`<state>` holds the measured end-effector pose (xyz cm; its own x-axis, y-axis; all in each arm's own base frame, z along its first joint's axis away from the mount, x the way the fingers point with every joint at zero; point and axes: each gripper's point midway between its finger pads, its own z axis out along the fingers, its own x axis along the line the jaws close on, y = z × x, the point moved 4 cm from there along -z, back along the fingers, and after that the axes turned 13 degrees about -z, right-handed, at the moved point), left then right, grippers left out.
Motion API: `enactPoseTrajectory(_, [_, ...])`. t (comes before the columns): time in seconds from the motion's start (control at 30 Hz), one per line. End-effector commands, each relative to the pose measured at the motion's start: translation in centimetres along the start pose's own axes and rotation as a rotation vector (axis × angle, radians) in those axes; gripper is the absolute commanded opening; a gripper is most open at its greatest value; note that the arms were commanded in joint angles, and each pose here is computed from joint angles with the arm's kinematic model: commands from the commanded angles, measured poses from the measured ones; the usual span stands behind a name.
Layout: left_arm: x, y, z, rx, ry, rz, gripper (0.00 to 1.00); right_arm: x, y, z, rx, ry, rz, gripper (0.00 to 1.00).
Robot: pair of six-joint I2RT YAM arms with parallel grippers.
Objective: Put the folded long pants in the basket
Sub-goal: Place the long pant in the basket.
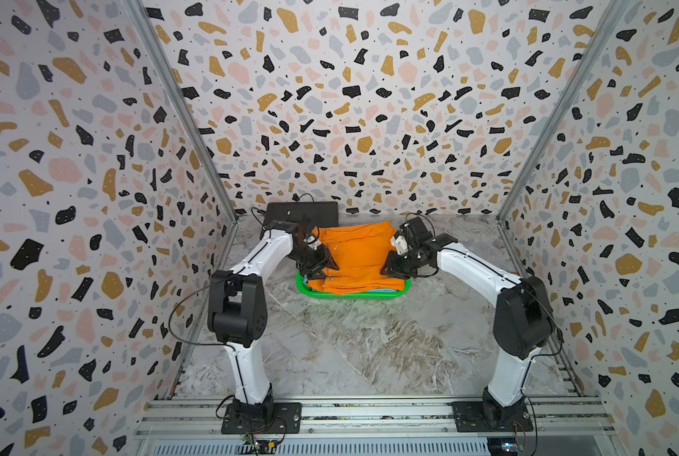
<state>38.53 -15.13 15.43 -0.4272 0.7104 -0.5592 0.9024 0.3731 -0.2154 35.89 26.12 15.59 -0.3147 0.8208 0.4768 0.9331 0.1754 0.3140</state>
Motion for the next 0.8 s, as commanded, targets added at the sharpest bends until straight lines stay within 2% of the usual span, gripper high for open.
enactPoseTrajectory(0.0, [-0.8,1.1,-0.6,-0.044,-0.041,0.029,0.54,-0.6,-1.6,0.1,0.052,-0.024,0.033,0.3])
enactPoseTrajectory(0.13, [-0.9,1.0,-1.1,-0.036,-0.067,0.01,0.52,-0.2,-1.5,-2.1,0.017,-0.062,0.001,0.31])
enactPoseTrajectory(0.2, [-2.6,0.7,-3.3,-0.085,-0.105,0.041,0.53,0.8,0.0,-4.7,-0.046,-0.086,-0.044,0.34])
enactPoseTrajectory(0.3, [-6.3,0.5,-8.2,-0.2,-0.168,0.122,0.59,2.9,3.2,-9.0,-0.164,-0.106,-0.115,0.38])
enactPoseTrajectory(0.4, [-8.9,1.6,-11.6,-0.301,-0.204,0.173,0.64,4.2,6.3,-11.0,-0.256,-0.105,-0.15,0.41])
enactPoseTrajectory(0.47, [-10.0,3.0,-12.4,-0.31,-0.234,0.174,0.64,4.8,8.3,-11.6,-0.287,-0.092,-0.16,0.41])
enactPoseTrajectory(0.63, [-10.7,7.2,-10.5,-0.312,-0.23,0.171,0.63,3.8,12.6,-8.9,-0.341,-0.169,-0.225,0.41])
enactPoseTrajectory(0.77, [-8.9,10.1,-6.7,-0.291,-0.159,0.143,0.61,0.7,13.3,-3.5,-0.249,-0.241,-0.216,0.38])
